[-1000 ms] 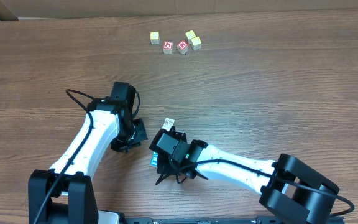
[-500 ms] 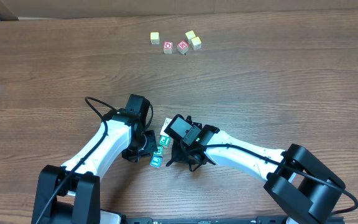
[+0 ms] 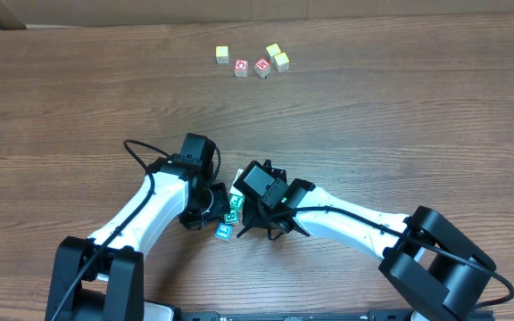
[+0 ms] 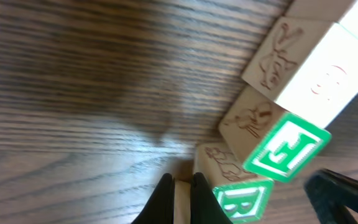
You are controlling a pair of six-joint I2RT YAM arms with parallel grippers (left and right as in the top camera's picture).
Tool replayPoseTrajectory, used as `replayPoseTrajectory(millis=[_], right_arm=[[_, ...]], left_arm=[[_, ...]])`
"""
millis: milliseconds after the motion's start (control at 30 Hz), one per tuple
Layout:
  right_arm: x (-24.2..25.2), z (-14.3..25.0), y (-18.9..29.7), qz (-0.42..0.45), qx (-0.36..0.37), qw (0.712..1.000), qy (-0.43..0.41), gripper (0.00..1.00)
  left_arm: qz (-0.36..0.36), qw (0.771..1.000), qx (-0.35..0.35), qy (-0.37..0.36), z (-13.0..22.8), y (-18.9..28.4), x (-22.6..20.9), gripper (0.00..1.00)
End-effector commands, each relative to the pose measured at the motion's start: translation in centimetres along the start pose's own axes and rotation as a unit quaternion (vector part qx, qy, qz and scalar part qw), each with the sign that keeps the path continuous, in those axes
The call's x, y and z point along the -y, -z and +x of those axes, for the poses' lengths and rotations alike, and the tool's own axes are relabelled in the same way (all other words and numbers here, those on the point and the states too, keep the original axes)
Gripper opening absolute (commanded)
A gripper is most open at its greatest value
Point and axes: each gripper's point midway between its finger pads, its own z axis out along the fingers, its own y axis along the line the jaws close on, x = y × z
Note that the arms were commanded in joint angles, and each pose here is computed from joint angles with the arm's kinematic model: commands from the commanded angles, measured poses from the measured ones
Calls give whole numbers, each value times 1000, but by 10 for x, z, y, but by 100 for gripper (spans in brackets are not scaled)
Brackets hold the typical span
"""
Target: Flip 5 blocks
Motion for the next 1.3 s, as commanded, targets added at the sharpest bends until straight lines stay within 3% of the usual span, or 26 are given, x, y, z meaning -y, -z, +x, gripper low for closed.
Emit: replayPoseTrajectory(millis=[0, 267, 1267], right_arm=[[-18, -15, 15, -27, 35, 999, 10, 4], [-17, -19, 6, -24, 42, 999, 9, 4], [-27, -28, 6, -44, 64, 997, 10, 4]], left_arm=[[-48, 999, 19, 3, -6, -2, -17, 4], [-26, 997, 74, -4, -33, -1, -5, 4], [-10, 998, 63, -15, -27, -3, 5, 4]])
